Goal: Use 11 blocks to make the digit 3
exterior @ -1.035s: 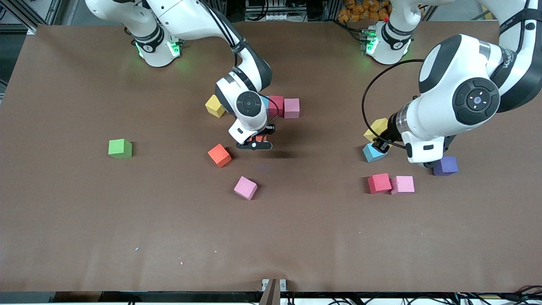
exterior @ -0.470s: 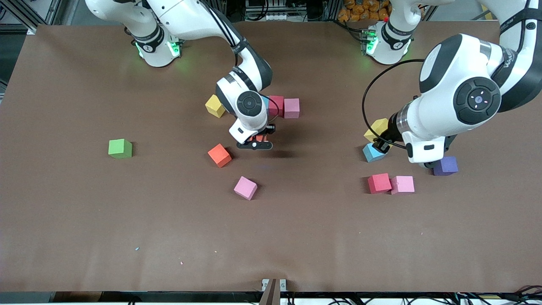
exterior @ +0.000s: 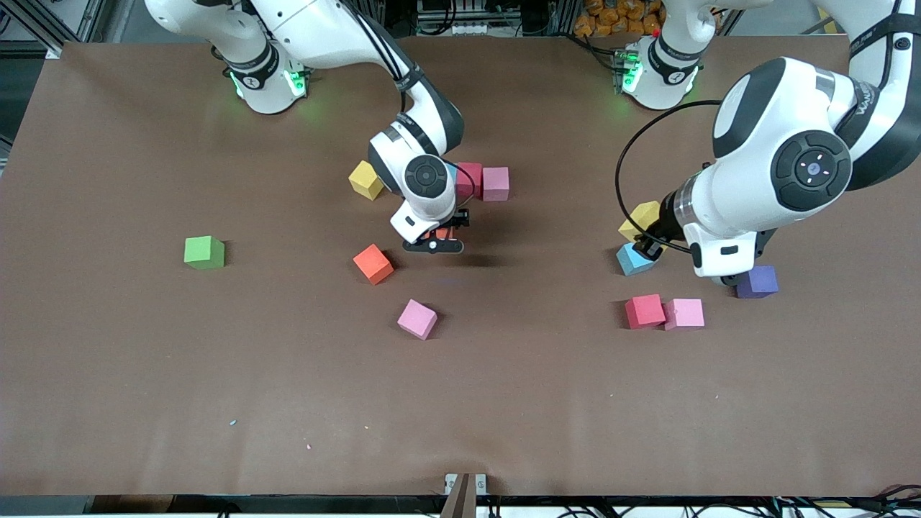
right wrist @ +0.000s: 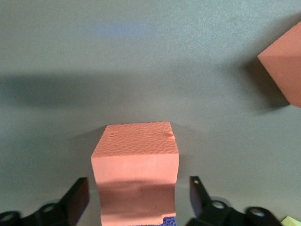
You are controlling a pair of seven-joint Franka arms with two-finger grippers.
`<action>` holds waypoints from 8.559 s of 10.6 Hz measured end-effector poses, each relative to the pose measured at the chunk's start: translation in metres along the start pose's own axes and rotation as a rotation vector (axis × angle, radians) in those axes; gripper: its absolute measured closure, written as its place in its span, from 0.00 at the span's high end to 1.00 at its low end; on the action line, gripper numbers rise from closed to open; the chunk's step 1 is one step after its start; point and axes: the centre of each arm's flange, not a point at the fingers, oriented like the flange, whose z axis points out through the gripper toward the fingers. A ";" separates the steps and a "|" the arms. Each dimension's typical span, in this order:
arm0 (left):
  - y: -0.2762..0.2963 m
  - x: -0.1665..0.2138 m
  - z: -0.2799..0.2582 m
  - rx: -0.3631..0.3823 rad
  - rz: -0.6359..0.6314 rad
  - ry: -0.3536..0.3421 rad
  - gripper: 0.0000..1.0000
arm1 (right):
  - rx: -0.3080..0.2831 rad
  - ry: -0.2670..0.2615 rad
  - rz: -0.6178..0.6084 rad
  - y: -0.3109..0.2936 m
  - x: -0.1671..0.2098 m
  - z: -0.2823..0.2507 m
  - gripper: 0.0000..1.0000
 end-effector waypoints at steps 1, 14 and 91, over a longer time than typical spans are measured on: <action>0.000 0.000 0.000 0.000 0.000 0.000 0.55 | 0.002 0.002 0.000 0.000 0.001 -0.001 1.00; 0.024 -0.038 0.023 0.000 -0.177 -0.008 0.55 | -0.172 -0.003 -0.388 0.079 0.077 -0.057 1.00; 0.089 -0.225 0.164 -0.166 -0.375 0.269 1.00 | 0.057 -0.057 0.058 0.114 0.098 -0.061 0.56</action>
